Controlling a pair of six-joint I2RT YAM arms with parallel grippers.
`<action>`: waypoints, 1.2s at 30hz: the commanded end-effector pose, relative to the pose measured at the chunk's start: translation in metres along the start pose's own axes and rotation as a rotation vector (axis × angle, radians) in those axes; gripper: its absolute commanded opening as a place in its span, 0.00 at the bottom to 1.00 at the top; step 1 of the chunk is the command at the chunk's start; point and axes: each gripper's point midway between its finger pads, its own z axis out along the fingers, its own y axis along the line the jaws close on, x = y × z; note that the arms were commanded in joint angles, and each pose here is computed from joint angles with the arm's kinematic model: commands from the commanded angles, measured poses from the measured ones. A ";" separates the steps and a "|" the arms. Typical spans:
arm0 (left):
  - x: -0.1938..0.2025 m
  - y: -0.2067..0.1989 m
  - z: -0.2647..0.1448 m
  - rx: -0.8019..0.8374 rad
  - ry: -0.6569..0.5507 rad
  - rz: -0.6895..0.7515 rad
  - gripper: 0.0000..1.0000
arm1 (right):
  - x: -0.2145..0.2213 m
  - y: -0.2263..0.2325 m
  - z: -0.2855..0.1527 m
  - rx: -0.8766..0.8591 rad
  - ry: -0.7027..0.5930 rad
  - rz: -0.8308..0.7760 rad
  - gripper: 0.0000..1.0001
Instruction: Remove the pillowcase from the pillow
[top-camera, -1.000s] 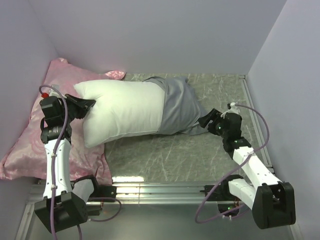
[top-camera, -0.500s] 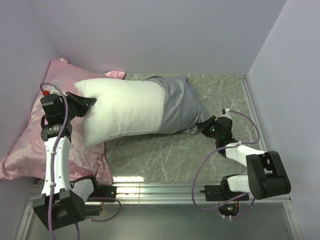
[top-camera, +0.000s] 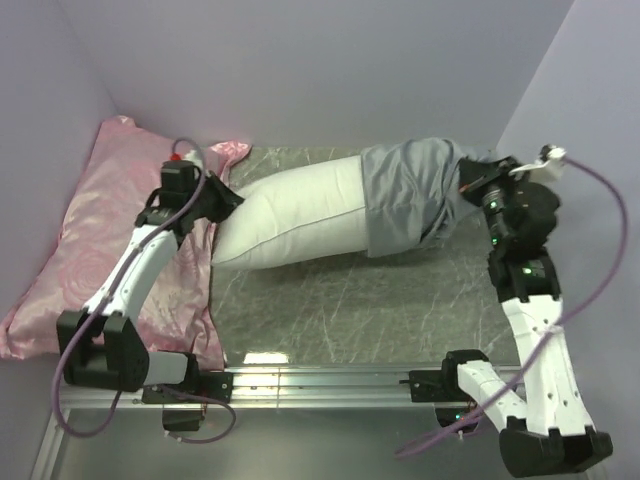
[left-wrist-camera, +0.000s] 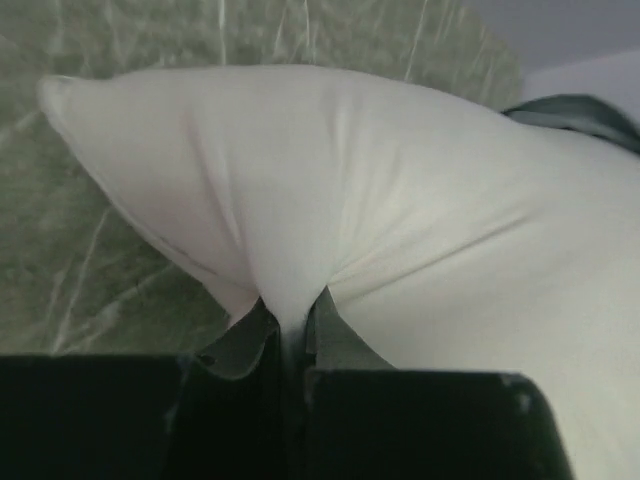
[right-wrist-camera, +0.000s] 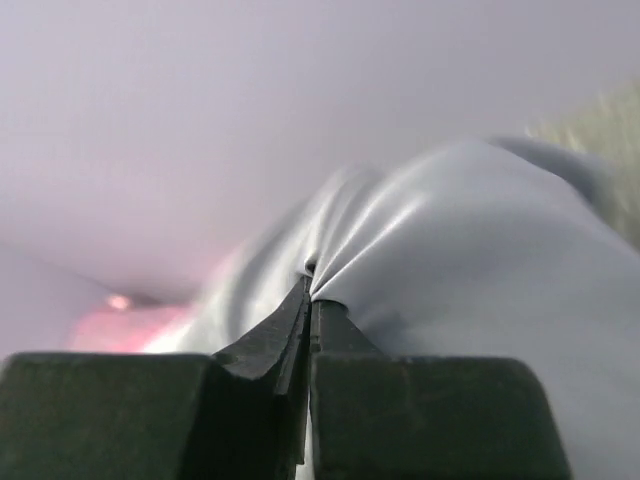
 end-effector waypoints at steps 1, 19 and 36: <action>-0.023 -0.018 0.018 0.001 -0.064 0.127 0.09 | -0.061 0.064 -0.037 -0.153 -0.068 -0.063 0.00; -0.025 -0.088 -0.034 0.131 -0.053 0.370 0.78 | -0.003 0.080 0.018 -0.135 0.145 -0.117 0.00; 0.134 -0.141 -0.044 0.038 0.081 1.050 0.88 | -0.025 0.098 0.030 -0.109 0.134 -0.138 0.00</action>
